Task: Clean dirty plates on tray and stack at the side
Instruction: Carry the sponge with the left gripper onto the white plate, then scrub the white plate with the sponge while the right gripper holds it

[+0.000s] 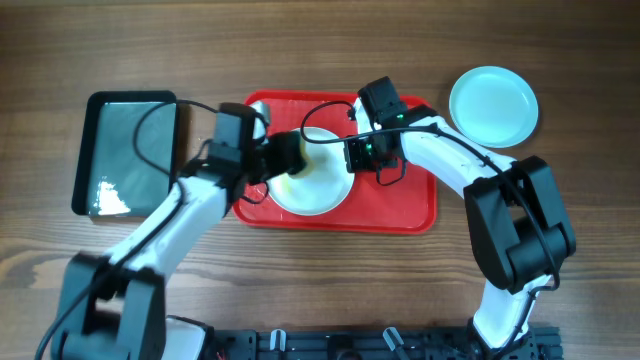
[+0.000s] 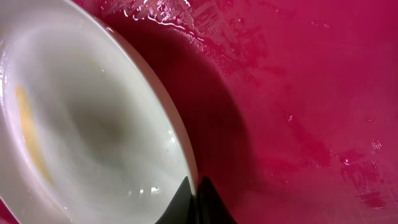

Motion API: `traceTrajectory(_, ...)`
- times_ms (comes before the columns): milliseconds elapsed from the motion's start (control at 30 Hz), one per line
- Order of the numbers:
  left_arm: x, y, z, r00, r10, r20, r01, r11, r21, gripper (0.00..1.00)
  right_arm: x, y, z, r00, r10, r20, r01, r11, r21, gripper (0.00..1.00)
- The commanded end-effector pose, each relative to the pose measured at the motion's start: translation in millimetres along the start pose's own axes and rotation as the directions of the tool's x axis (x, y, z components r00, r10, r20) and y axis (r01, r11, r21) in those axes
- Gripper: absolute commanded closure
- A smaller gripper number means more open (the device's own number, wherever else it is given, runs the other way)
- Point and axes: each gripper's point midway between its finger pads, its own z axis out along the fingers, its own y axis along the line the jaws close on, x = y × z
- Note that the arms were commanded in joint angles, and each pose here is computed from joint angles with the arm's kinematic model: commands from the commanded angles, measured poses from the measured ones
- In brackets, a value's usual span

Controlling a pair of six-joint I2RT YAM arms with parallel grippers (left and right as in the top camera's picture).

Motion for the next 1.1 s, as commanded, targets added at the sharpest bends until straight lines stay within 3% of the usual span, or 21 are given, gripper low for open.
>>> traceTrajectory(0, 16, 17, 26, 0.996, -0.082, -0.034, 0.079, 0.994, -0.08, 0.96, 0, -12, 8, 0.999, 0.04, 0.0, -0.04, 0.998, 0.048, 0.95)
traceTrajectory(333, 16, 55, 44, 1.0, -0.009, 0.029, 0.016, 0.963, -0.269, 0.96, 1, -13, 8, 0.998, 0.064, -0.005, -0.063, 0.997, 0.05, 0.96)
traceTrajectory(533, -8, 97, 23, 0.978, 0.187, 0.096, -0.111, 0.847, -0.52, 0.96, 4, -15, 8, 0.998, 0.066, -0.012, -0.065, 0.996, 0.062, 0.96)
traceTrajectory(633, -22, 97, 9, 0.957, 0.258, 0.128, -0.142, 0.809, -0.571, 0.96, 5, -17, 8, 0.998, 0.068, -0.012, -0.067, 0.995, 0.071, 0.96)
traceTrajectory(767, -42, 68, -17, 0.931, 0.281, 0.233, -0.123, 0.843, -0.523, 0.96, 5, -18, 8, 0.998, 0.068, -0.012, -0.067, 0.995, 0.077, 0.96)
traceTrajectory(833, -42, 36, -27, 0.931, 0.261, 0.254, -0.146, 0.906, -0.398, 0.96, 5, -18, 8, 0.998, 0.068, -0.012, -0.067, 0.995, 0.077, 0.96)
traceTrajectory(967, -12, -7, -19, 0.978, 0.147, 0.145, -0.129, 0.984, -0.127, 0.96, 4, -18, 8, 0.997, 0.073, -0.009, -0.072, 0.994, 0.076, 0.96)
traceTrajectory(1067, 4, -2, -4, 0.992, 0.107, 0.07, -0.098, 0.988, -0.117, 0.96, 4, -18, 8, 0.995, 0.097, -0.006, -0.096, 0.992, 0.076, 0.96)
